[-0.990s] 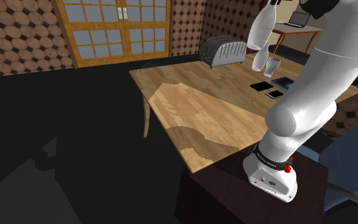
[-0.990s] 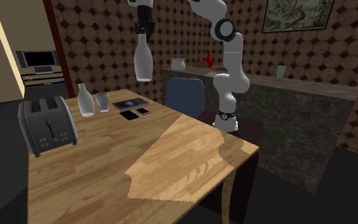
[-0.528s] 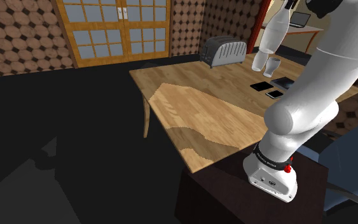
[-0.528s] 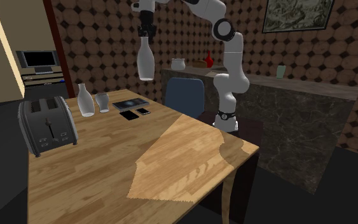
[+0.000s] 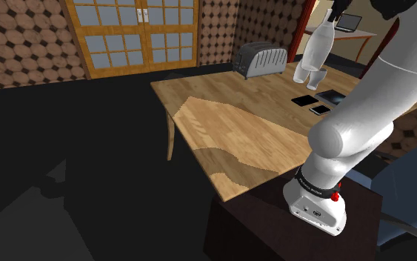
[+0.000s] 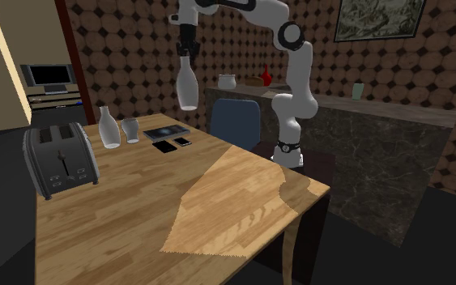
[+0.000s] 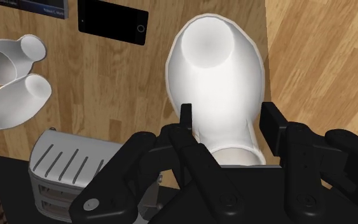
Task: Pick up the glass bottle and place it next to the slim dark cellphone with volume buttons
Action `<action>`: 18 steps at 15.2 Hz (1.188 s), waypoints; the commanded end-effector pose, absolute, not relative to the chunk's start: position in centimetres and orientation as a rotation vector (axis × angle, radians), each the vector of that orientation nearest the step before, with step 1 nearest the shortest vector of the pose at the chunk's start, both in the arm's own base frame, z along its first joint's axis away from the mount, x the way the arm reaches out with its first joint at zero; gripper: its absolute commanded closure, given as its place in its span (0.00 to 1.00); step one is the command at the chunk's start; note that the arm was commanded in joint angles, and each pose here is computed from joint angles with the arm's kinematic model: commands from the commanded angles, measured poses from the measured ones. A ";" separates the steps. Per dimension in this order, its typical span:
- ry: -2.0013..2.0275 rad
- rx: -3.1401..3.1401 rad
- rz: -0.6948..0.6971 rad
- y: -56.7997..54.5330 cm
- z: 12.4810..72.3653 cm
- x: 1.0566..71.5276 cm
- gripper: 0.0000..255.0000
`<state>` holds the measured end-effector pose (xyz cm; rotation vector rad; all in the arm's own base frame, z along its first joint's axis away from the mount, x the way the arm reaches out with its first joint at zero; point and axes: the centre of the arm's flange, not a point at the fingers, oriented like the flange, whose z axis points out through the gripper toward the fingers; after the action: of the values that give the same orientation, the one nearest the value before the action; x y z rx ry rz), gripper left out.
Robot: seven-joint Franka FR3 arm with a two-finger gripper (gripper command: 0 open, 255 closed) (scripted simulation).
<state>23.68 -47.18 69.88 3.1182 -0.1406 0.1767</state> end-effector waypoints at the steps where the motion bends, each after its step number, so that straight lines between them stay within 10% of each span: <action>1: -0.140 3.117 0.178 -47.2 68.7 23.7 1.00; 18: -0.140 3.117 0.178 -47.2 59.7 23.7 1.00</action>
<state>23.57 -47.19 60.34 3.1182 -0.1397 0.1763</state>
